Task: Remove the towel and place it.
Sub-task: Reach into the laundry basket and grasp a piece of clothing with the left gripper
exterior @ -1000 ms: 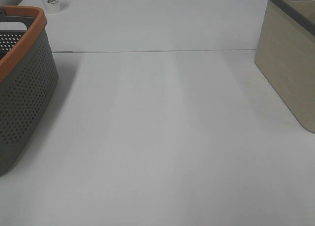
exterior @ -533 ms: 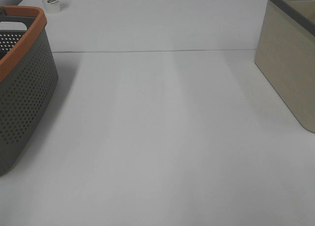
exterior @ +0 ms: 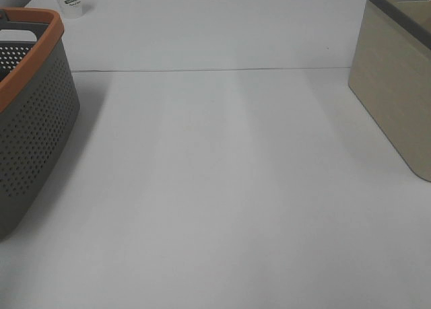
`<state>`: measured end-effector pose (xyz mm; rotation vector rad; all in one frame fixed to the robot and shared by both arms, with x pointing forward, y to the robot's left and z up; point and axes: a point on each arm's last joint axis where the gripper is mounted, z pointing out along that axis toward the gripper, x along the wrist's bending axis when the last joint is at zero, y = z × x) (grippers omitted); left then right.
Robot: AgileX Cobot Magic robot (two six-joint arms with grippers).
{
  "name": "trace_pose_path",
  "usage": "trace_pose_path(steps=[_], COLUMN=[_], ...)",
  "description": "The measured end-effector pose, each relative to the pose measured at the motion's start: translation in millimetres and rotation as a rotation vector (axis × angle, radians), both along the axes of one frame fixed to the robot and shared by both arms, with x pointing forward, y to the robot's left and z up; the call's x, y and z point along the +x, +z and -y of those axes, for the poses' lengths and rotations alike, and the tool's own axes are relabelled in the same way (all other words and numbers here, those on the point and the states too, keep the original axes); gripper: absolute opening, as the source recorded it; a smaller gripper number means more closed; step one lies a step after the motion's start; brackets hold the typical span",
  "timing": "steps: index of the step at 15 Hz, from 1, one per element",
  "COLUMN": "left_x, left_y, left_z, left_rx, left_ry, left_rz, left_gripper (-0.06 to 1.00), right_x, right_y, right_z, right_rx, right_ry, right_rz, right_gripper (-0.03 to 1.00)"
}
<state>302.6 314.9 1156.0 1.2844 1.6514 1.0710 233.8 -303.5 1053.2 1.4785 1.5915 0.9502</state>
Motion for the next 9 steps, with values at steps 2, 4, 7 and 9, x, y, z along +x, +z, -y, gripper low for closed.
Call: trace_pose_path(steps=[2,4,7,9], left_x=[27,56,113,146], left_y=[2,-1,-15,-34], left_z=[-5,-11,-13,-12], left_rx=[-0.057,-0.130,-0.289,-0.397], left_ry=[0.076,0.161,0.227,0.254], left_rz=[-0.007,-0.017,0.011,-0.026], left_gripper=[0.98,0.98,0.95,0.91], right_x=[0,0,0,0], right_y=[0,0,0,0], right_z=[0,0,0,0], right_rx=[0.000,0.000,0.000,0.000], right_ry=[0.000,0.000,0.000,0.000], right_rz=[0.000,0.000,0.000,0.000], right_gripper=[0.95,0.95,0.95,0.95])
